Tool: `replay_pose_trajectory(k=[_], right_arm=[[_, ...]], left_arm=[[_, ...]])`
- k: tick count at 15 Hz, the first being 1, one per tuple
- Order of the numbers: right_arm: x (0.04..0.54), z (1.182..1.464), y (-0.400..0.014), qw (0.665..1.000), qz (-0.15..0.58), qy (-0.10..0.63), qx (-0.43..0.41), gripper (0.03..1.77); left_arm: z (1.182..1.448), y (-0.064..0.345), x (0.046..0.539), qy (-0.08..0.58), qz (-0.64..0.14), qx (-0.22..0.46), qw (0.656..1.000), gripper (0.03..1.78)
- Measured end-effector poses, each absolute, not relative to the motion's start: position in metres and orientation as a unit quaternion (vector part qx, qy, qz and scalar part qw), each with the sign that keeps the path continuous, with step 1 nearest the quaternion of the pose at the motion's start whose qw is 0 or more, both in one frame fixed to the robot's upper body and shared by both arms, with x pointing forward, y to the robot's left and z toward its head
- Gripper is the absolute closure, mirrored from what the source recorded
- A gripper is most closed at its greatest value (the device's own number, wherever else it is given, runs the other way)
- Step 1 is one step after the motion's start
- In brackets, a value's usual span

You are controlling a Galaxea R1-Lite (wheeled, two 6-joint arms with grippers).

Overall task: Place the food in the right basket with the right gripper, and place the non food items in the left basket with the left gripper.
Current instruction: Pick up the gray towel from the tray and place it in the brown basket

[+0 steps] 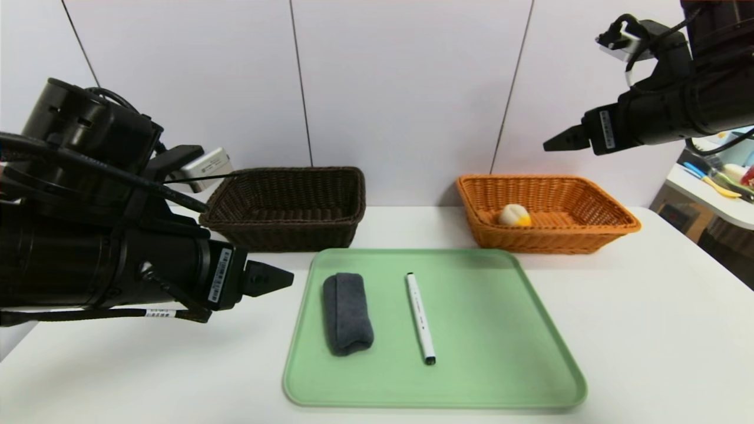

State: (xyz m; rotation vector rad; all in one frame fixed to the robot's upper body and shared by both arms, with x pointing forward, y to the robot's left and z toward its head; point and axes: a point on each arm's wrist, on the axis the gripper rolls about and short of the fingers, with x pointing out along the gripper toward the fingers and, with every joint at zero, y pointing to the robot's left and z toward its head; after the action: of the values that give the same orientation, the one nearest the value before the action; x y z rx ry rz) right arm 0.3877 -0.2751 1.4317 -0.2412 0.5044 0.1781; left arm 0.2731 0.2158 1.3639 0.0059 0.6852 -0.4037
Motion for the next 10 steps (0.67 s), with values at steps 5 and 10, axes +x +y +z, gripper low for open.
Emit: replay_pose_trajectory(k=[5,10], right_arm=[[0.35,1.43,-0.262,0.95,0.118,0.258,-0.131,0.1],[0.317,1.417,-0.248,0.944,0.092,0.277,-0.151,0.1]], left_arm=[[1.37,0.206,0.264,0.326,-0.215,0.012,0.921,0.12],[1.374,0.197,0.262,0.337,-0.192,0.024,0.921,0.12]])
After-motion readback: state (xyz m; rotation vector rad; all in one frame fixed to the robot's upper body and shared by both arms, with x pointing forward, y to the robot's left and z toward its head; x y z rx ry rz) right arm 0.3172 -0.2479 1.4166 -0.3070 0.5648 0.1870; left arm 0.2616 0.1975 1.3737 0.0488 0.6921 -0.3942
